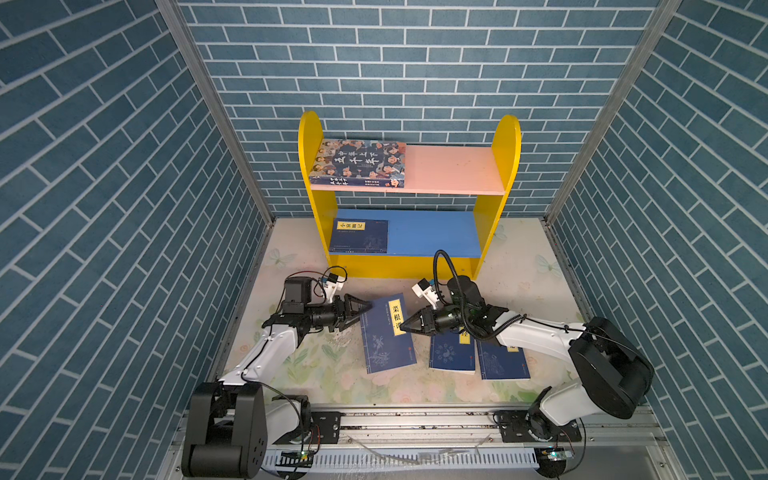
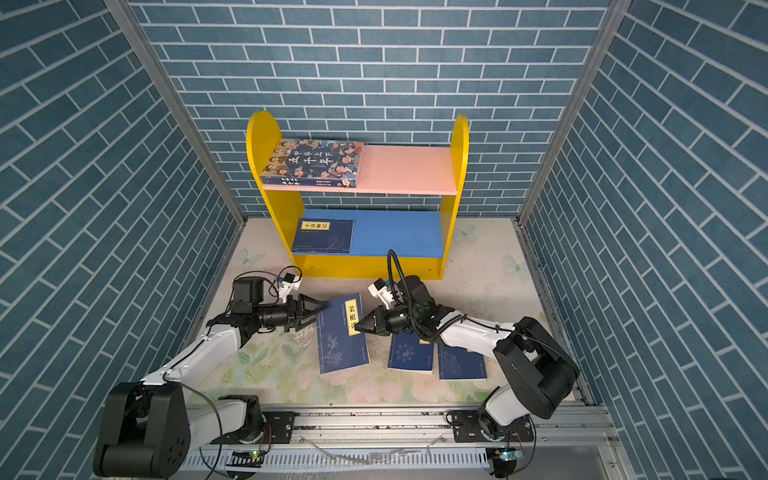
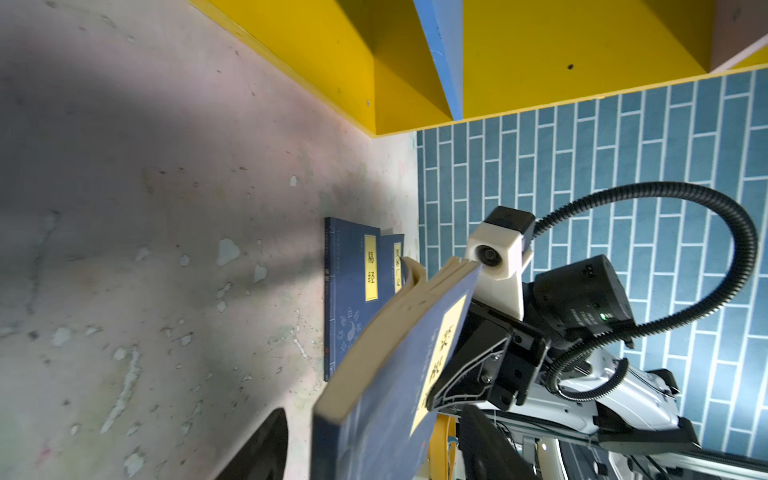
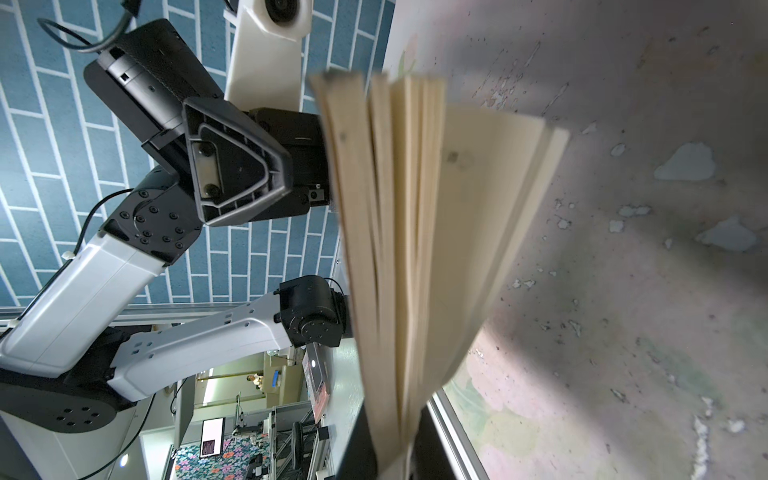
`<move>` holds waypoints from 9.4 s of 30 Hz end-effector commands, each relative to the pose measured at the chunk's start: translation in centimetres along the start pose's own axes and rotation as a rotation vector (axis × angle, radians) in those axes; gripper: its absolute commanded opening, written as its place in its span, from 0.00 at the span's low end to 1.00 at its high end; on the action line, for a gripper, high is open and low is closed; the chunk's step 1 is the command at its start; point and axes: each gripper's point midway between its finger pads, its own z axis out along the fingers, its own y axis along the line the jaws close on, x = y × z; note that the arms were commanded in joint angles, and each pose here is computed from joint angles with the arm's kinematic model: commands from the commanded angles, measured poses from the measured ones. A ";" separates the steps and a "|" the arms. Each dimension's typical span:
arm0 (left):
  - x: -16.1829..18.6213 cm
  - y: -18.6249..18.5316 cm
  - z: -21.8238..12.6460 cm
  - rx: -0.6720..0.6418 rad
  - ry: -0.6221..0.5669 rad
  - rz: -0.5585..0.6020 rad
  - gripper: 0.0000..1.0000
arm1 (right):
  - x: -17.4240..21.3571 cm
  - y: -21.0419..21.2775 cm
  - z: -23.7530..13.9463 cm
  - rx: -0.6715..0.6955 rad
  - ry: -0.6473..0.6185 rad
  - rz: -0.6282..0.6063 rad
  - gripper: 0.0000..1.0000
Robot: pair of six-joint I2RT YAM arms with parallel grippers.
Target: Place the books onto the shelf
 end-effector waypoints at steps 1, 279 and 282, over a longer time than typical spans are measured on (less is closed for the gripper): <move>0.6 -1.3 0.1 0.046 0.034 0.044 0.59 | -1.2 3.3 -0.4 -0.089 0.001 -0.113 0.00; -11.4 -5.7 -9.4 -0.053 -0.528 0.095 0.71 | -27.4 -3.6 -0.9 0.191 -0.319 -0.085 0.47; -11.4 -5.6 -9.4 -0.054 -0.527 0.093 0.72 | -27.2 -3.0 -1.1 0.169 -0.341 -0.086 0.44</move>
